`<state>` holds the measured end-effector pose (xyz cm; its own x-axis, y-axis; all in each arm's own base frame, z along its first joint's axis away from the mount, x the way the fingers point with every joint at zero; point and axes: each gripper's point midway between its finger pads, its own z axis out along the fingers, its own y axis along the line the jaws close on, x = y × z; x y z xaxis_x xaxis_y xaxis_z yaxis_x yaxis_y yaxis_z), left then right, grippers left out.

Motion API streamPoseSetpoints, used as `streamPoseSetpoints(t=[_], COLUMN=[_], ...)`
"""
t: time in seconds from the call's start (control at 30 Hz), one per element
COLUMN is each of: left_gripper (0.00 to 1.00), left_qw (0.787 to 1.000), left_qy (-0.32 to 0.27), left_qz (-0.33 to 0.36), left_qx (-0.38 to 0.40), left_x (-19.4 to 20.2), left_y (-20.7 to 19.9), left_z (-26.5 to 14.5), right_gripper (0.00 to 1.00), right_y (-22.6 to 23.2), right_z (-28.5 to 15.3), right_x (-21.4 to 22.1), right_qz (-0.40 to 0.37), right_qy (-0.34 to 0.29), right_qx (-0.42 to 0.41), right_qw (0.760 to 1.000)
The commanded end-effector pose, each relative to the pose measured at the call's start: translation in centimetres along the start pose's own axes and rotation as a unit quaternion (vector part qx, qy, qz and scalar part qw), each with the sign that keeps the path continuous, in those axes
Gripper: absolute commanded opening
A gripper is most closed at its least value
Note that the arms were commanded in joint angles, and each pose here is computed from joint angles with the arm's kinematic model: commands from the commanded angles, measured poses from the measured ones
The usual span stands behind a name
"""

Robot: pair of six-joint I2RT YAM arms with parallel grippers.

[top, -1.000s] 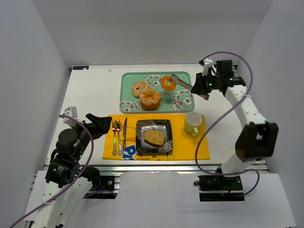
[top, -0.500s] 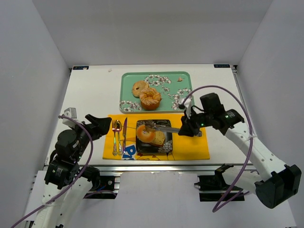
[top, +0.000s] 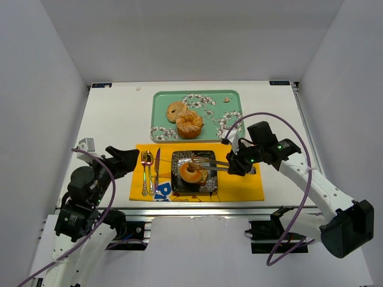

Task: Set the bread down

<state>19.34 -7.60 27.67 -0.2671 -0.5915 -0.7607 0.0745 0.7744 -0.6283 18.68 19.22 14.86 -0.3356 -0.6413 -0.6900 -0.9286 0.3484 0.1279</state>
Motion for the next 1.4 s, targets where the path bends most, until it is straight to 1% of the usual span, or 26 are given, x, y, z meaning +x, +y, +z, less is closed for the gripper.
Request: streamPoseSetpoints(t=[0.0, 0.23, 0.47, 0.5, 0.57, 0.63, 0.67, 0.7, 0.77, 0.87, 1.0, 1.1, 1.27, 1.37], left_gripper=[0.94, 0.94, 0.94, 0.94, 0.94, 0.94, 0.94, 0.94, 0.94, 0.94, 0.94, 0.94, 0.94, 0.94], left_qw=[1.0, 1.0, 1.0, 1.0, 1.0, 1.0, 1.0, 1.0, 1.0, 1.0, 1.0, 1.0, 1.0, 1.0], left_qy=[-0.01, -0.01, -0.008, -0.009, -0.009, -0.009, -0.01, -0.011, -0.012, -0.015, -0.017, -0.016, -0.011, -0.01], left_qz=[-0.003, -0.001, 0.003, 0.003, 0.003, 0.003, 0.002, 0.002, 0.002, -0.002, -0.007, -0.007, -0.001, 0.0], left_qx=[-0.002, -0.003, 0.001, 0.002, 0.003, 0.004, 0.004, 0.004, 0.004, 0.003, 0.002, 0.001, -0.001, 0.0], left_x=[-0.6, -0.7, -0.7, -0.7, -0.7, -0.7, -0.7, -0.8, -0.8, -0.9, -0.8, -0.6, -0.4, -0.3], left_y=[-0.1, -0.1, -0.3, -0.4, -0.4, -0.4, -0.4, -0.4, -0.4, -0.3, -0.2, 0.0, 0.0, 0.0], left_z=[-0.6, -0.6, -0.2, -0.2, -0.1, -0.1, -0.1, -0.2, -0.3, -0.4, -0.5, -0.4, -0.1, 0.1], right_gripper=[0.44, 0.46, 0.42, 0.42, 0.41, 0.41, 0.41, 0.42, 0.44, 0.46, 0.48, 0.48, 0.48, 0.48], right_y=[-0.4, -0.6, -1.6, -2.1, -3.8, -5.8, -6.7, -7.9, -9.5, -10.8, -12.4, -12.9, -12.3, -12.4], right_z=[-0.4, -2.5, -3.1, -2.5, -2.2, -1.0, -1.1, -0.1, 0.7, 1.4, 2.8, 3.7, 4.8, 5.4], right_x=[-1.6, -5.5, -8.9, -9.1, -10.6, -11.1, -12.4, -12.3, -13.2, -13.6, -12.8, -12.1, -11.4, -11.0], right_qz=[-0.035, -0.049, -0.056, -0.051, -0.054, -0.05, -0.061, -0.073, -0.086, -0.107, -0.118, -0.125, -0.136, -0.148], right_qy=[-0.027, -0.088, -0.122, -0.119, -0.135, -0.128, -0.14, -0.125, -0.117, -0.098, -0.067, -0.051, -0.032, -0.016], right_qx=[0.011, 0.033, 0.041, 0.041, 0.069, 0.089, 0.103, 0.112, 0.123, 0.133, 0.15, 0.152, 0.142, 0.151], right_qw=[0.999, 0.994, 0.99, 0.991, 0.987, 0.986, 0.983, 0.983, 0.982, 0.98, 0.979, 0.979, 0.98, 0.977])
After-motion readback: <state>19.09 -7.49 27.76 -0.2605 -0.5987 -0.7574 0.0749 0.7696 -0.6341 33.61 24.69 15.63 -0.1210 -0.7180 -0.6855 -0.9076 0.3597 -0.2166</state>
